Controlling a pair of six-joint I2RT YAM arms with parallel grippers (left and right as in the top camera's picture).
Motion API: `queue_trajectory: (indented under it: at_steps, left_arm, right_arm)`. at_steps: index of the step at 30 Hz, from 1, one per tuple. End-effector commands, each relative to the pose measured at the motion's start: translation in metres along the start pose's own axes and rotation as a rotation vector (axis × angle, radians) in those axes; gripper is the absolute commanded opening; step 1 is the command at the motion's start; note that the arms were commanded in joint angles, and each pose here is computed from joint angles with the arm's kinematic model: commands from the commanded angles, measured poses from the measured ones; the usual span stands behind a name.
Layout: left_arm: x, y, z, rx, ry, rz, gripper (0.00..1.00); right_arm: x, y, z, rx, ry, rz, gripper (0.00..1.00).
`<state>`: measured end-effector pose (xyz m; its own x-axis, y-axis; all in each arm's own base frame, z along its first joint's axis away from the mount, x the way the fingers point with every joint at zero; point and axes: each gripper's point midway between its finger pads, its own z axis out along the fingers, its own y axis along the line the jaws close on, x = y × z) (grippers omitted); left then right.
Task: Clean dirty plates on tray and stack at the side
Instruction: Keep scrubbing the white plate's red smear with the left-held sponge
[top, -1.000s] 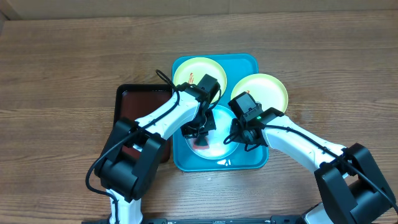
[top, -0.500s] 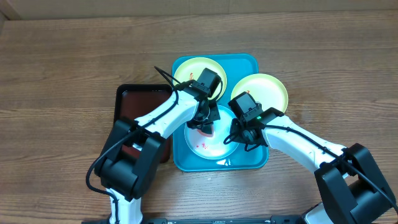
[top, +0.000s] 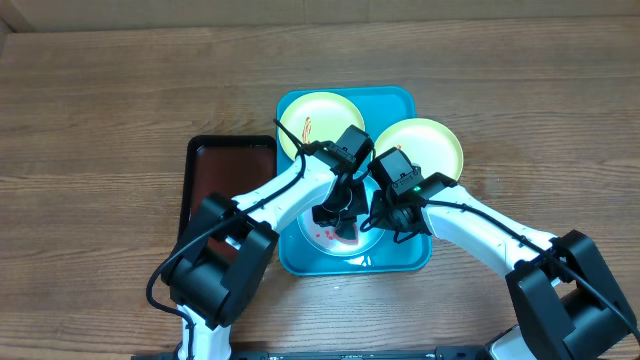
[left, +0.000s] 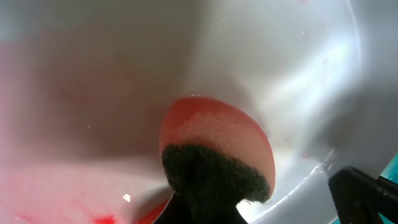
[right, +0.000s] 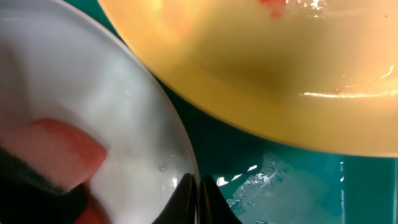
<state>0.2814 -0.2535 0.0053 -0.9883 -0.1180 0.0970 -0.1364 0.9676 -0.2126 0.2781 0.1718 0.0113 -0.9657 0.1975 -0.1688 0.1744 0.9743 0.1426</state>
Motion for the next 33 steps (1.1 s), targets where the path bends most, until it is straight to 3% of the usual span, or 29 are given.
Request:
queue_trajectory:
  at_steps: [1,8,16,25,29,33]
  left_arm:
    - [0.002,0.022,0.016,-0.075,0.027,-0.013,0.04]
    - [0.005,0.020,0.011,-0.072,0.033,-0.001,0.04]
    - [-0.035,0.060,0.001,-0.283,-0.183,-0.047,0.04]
    - [-0.062,0.094,-0.019,-0.437,-0.302,-0.054,0.04]
    - [-0.061,0.080,-0.017,-0.367,-0.273,-0.054,0.04]
    - [-0.039,0.031,-0.001,-0.110,-0.124,-0.041,0.04]
  right_arm:
    - [0.011,-0.018,0.011,0.077,0.039,0.110,0.04]
    - [0.024,-0.036,0.007,0.150,0.092,0.206,0.04]
    - [0.019,-0.034,0.008,0.145,0.074,0.205,0.04]
    - [0.019,-0.034,0.008,0.145,0.074,0.201,0.04]
    - [0.019,-0.035,0.008,0.145,0.073,0.201,0.04]
    - [0.019,-0.034,0.008,0.145,0.073,0.201,0.04]
